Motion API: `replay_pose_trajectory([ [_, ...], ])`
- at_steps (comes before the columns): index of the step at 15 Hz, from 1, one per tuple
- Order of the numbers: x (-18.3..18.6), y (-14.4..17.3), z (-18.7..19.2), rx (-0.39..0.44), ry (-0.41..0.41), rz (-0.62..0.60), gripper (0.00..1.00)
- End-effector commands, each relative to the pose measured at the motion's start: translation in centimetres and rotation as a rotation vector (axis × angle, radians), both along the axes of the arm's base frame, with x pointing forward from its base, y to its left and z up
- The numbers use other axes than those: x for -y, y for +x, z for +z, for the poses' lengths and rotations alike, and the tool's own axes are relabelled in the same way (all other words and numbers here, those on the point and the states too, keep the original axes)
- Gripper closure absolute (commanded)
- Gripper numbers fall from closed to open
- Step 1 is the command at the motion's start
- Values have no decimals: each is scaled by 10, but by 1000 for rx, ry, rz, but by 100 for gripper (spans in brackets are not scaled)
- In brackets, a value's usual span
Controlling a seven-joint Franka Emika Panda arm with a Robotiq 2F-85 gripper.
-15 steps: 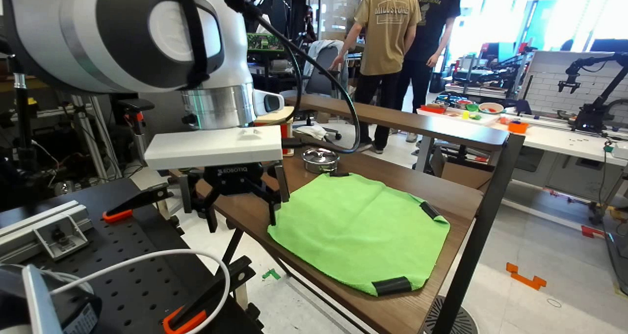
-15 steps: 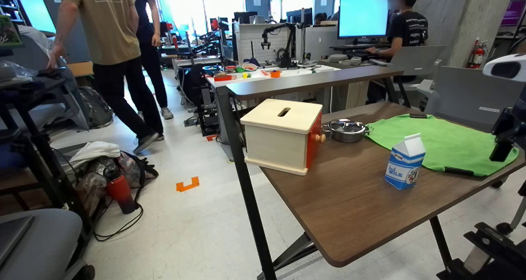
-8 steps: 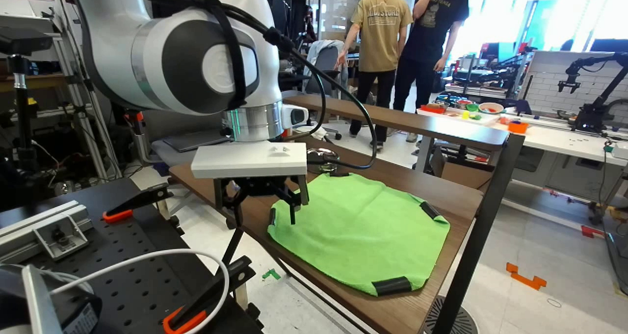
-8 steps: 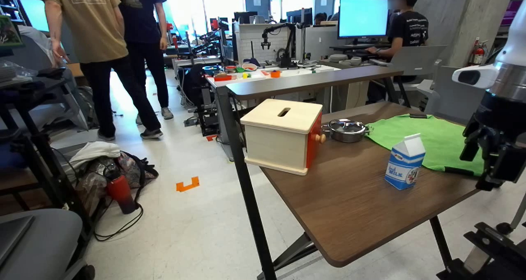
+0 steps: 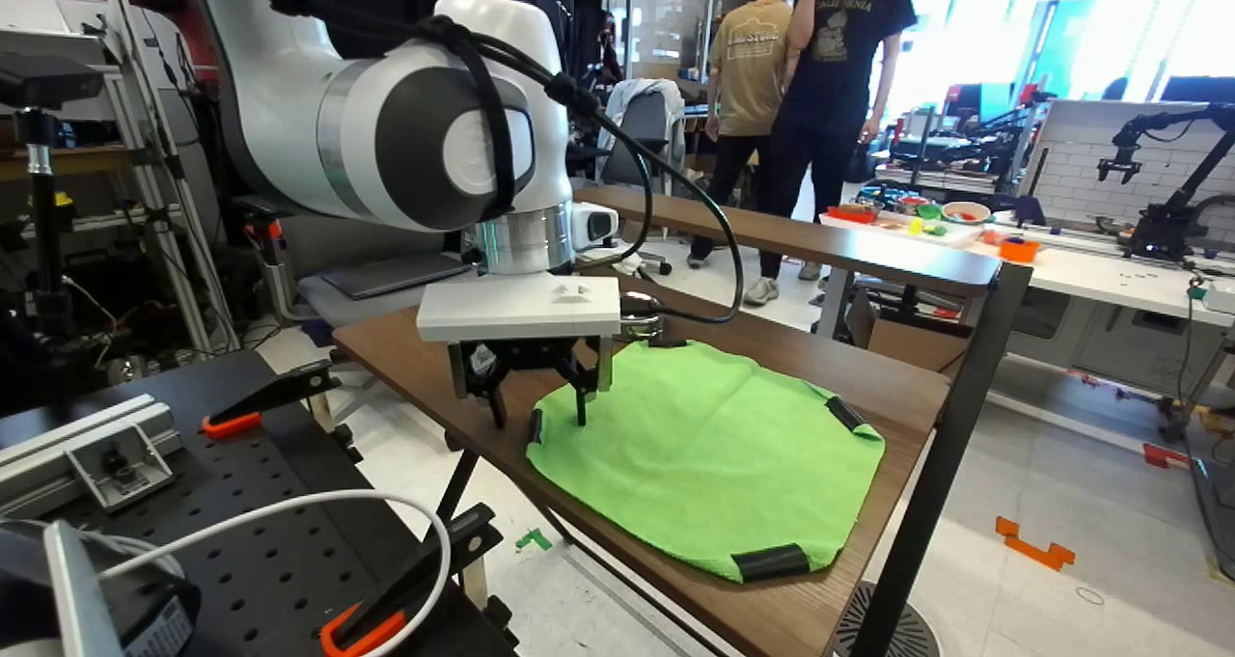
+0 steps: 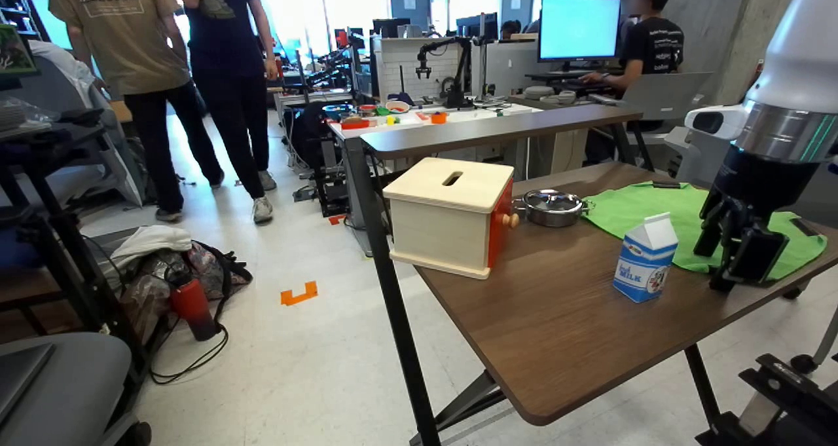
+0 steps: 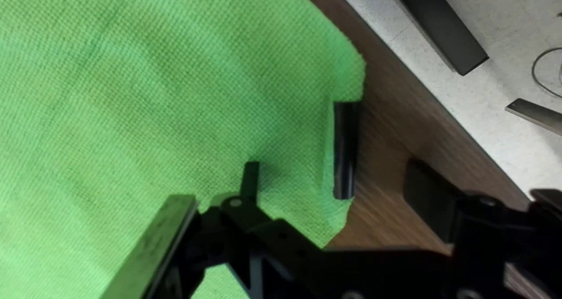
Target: Fold the towel into a triangle once from left to right.
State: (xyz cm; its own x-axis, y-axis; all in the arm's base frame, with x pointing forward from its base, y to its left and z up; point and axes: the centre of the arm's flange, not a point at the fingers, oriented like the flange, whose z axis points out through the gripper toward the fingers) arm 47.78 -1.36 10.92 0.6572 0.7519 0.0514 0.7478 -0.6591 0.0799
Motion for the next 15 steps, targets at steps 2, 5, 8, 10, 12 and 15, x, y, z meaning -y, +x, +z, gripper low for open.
replay_pose_trajectory([
  [2, 3, 10, -4, 8, 13, 5, 57],
  [5, 5, 12, -1, 17, 7, -1, 80],
  [8, 6, 12, 3, 22, 4, -8, 99],
  [10, 7, 9, 7, 24, 3, -12, 100],
  [12, 7, 7, 14, 24, -3, -22, 97],
  [15, 13, 5, 35, 25, 3, -55, 97],
])
